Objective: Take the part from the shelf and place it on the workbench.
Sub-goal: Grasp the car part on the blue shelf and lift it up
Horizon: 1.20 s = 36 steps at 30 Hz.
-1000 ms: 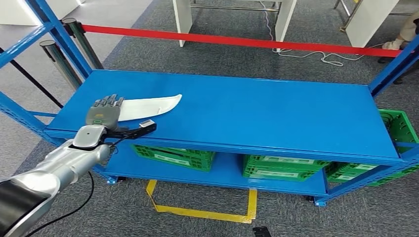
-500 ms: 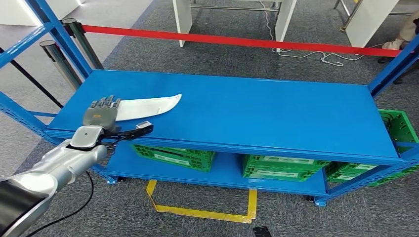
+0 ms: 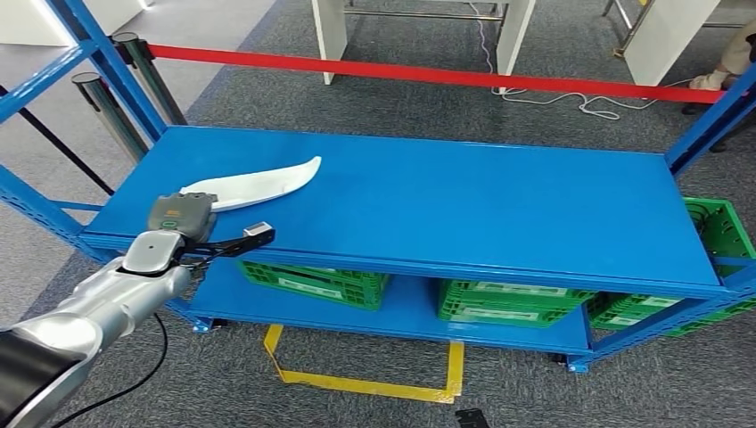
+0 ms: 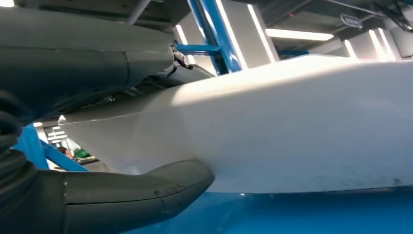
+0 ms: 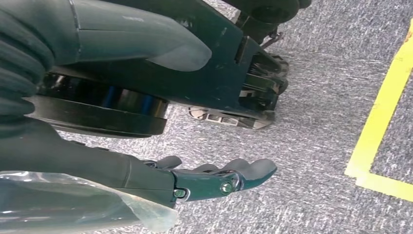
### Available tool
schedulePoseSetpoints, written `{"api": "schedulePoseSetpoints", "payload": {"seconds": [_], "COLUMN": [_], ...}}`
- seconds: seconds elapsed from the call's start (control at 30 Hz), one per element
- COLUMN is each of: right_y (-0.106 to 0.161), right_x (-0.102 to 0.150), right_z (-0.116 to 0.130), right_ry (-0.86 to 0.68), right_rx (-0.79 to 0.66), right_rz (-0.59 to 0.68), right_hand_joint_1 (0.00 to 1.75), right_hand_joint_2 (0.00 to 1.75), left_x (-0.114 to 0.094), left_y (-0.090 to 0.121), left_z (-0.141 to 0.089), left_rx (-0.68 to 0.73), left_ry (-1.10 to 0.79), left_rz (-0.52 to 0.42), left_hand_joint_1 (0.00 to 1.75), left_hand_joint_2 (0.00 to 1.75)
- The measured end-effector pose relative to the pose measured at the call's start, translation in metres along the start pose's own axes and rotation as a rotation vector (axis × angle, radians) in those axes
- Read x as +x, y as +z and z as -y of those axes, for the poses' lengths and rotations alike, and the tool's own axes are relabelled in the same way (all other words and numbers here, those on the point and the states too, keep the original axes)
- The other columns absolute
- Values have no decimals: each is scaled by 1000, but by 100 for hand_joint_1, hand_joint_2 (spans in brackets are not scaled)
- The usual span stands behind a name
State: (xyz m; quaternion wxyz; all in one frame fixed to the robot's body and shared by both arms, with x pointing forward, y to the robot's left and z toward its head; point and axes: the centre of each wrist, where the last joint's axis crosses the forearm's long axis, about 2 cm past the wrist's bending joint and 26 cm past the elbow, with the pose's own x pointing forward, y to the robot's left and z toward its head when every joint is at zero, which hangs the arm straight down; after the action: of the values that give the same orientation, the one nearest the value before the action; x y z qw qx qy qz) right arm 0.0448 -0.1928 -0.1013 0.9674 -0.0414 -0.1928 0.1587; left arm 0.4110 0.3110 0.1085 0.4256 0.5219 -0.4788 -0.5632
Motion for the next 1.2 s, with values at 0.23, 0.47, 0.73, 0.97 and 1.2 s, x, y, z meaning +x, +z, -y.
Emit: {"api": "schedulePoseSetpoints", "payload": {"seconds": [0.23, 0.47, 0.73, 0.97, 1.2], "right_y": [0, 1, 1, 1, 1], "right_x": [0, -3, -4, -5, -6], "right_z": [0, -1, -1, 0, -2], "right_ry": [-2, -10, -11, -18, -93], "right_rx": [0, -17, -17, -42, 15], "right_rz": [8, -1, -3, -14, -4], "right_hand_joint_1": [0, 0, 0, 0, 0], "right_hand_joint_2": [175, 175, 175, 175, 175], "left_x": [-1, 8, -1, 20, 69], "left_y": [7, 17, 20, 22, 46], "left_z": [3, -8, -17, -40, -49], "left_rx": [178, 356, 433, 620, 877], "left_ry": [47, 94, 143, 283, 876], "left_rz": [49, 134, 66, 229, 80], "left_hand_joint_1": [175, 175, 175, 175, 175], "left_hand_joint_2": [175, 175, 175, 175, 175]}}
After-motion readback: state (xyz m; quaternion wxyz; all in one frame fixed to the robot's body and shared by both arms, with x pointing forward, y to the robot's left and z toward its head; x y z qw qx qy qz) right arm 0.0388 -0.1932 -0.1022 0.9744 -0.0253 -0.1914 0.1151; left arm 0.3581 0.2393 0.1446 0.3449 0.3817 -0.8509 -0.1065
